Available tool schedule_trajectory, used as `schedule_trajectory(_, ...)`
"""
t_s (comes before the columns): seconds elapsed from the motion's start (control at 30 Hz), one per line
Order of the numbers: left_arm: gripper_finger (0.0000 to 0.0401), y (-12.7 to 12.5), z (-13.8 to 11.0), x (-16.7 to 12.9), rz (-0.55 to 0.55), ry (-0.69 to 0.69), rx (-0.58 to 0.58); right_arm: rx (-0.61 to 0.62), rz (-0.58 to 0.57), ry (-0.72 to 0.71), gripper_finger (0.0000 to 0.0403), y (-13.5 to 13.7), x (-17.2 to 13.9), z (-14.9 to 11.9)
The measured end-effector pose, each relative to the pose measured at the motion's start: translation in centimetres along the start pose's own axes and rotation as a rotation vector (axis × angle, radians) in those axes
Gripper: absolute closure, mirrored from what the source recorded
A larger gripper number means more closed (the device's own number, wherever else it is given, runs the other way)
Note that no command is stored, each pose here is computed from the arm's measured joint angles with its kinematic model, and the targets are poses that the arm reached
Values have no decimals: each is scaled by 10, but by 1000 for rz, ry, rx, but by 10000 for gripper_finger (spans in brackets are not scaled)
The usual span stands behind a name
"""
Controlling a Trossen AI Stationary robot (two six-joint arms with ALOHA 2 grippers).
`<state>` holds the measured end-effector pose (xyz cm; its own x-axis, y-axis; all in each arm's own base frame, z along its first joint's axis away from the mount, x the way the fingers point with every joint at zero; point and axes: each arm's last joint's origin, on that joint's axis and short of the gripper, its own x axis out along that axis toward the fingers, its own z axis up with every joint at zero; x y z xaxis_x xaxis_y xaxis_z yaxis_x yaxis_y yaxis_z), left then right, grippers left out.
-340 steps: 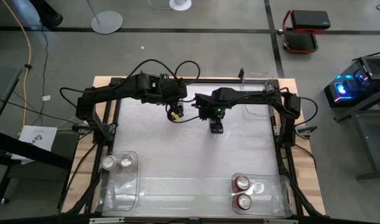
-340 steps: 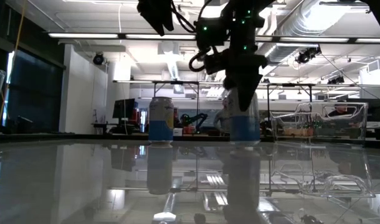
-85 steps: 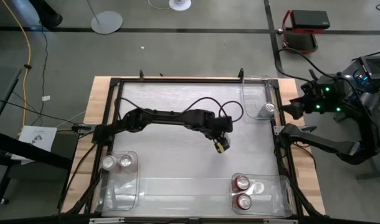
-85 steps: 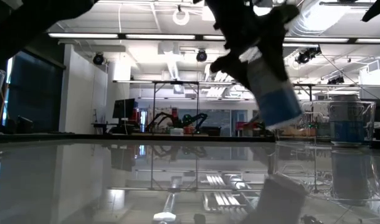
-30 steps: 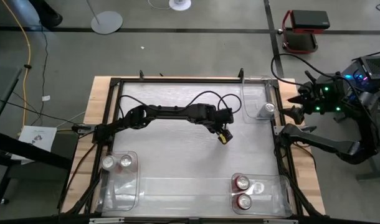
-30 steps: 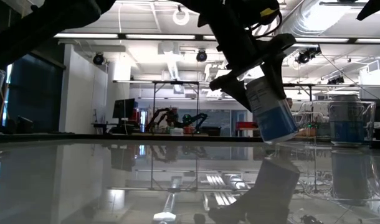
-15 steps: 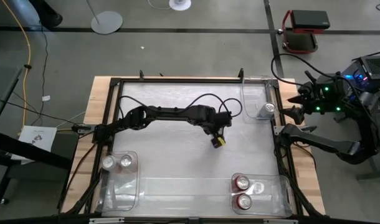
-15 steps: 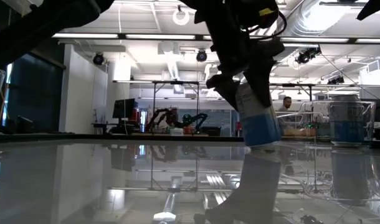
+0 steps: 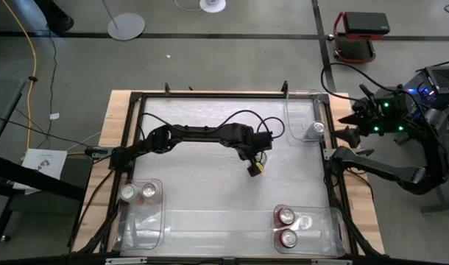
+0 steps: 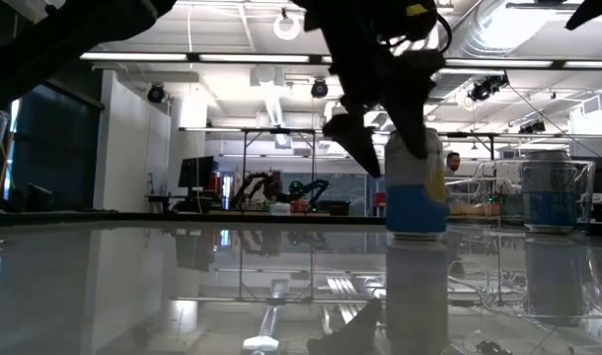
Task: Sort soda cans
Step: Put the blue-white soda can into the top transparent bin
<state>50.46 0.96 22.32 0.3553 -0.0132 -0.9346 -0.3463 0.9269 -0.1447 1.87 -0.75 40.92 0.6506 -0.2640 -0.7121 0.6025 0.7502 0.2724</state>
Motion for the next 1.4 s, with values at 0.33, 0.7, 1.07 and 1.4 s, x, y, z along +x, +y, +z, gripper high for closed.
schedule_trajectory(0.33, 29, -44, -40, -55, 143, 80, 155, -218, 473, 39, 50, -3, 67, 5)
schedule_trajectory(0.7, 36, -114, -83, -61, 103, 58, 85, -417, 533, -101, 50, 4, 135, 33)
schedule_trajectory(1.07, 37, -152, -120, -97, 171, -110, -156, -629, 424, 183, 50, 48, 214, 30)
schedule_trajectory(1.4, 37, -118, -143, -190, 334, -309, -172, -721, 274, 236, 50, 89, 260, 13)
